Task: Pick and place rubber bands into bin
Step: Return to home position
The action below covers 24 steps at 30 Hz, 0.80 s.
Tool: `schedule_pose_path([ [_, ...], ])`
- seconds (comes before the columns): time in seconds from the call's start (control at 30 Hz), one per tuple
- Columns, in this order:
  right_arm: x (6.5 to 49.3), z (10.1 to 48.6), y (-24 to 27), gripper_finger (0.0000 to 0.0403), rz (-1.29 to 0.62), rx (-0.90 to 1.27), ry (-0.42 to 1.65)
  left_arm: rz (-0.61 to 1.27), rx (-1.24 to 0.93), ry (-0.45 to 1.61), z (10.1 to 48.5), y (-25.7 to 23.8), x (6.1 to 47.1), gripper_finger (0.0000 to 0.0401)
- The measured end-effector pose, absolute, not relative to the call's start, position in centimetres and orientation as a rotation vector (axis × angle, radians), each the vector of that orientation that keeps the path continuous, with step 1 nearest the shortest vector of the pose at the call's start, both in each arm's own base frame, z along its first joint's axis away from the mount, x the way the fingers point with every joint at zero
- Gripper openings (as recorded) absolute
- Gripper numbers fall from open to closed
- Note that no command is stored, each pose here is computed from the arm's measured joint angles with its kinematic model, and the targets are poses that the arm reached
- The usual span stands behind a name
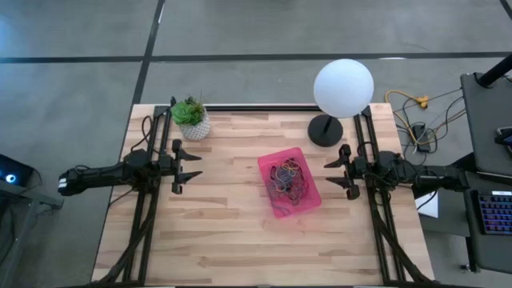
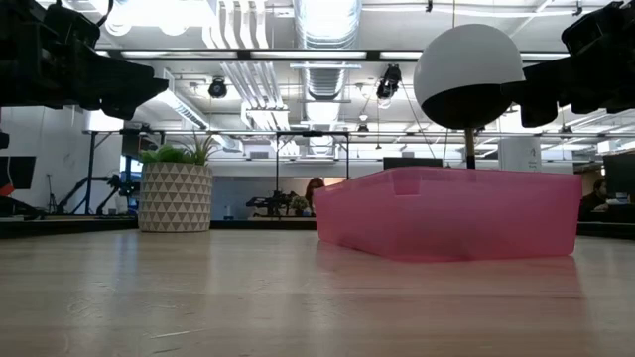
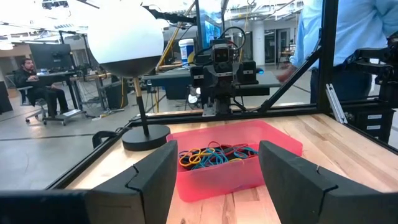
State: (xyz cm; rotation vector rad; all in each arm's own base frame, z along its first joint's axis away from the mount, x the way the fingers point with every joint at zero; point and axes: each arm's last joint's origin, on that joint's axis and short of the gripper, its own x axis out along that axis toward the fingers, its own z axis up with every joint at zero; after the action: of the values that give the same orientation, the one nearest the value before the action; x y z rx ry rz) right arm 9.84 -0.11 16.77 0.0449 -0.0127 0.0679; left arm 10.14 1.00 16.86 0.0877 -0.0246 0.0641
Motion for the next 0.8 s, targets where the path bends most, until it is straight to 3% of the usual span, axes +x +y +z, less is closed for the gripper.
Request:
schedule_pose_path([
  [0.8, 9.84, 16.76, -0.11, 0.0194, 0.068, 0.050, -0.012, 0.064, 0.088, -0.024, 16.86, 1.00, 10.14, 0.0209],
])
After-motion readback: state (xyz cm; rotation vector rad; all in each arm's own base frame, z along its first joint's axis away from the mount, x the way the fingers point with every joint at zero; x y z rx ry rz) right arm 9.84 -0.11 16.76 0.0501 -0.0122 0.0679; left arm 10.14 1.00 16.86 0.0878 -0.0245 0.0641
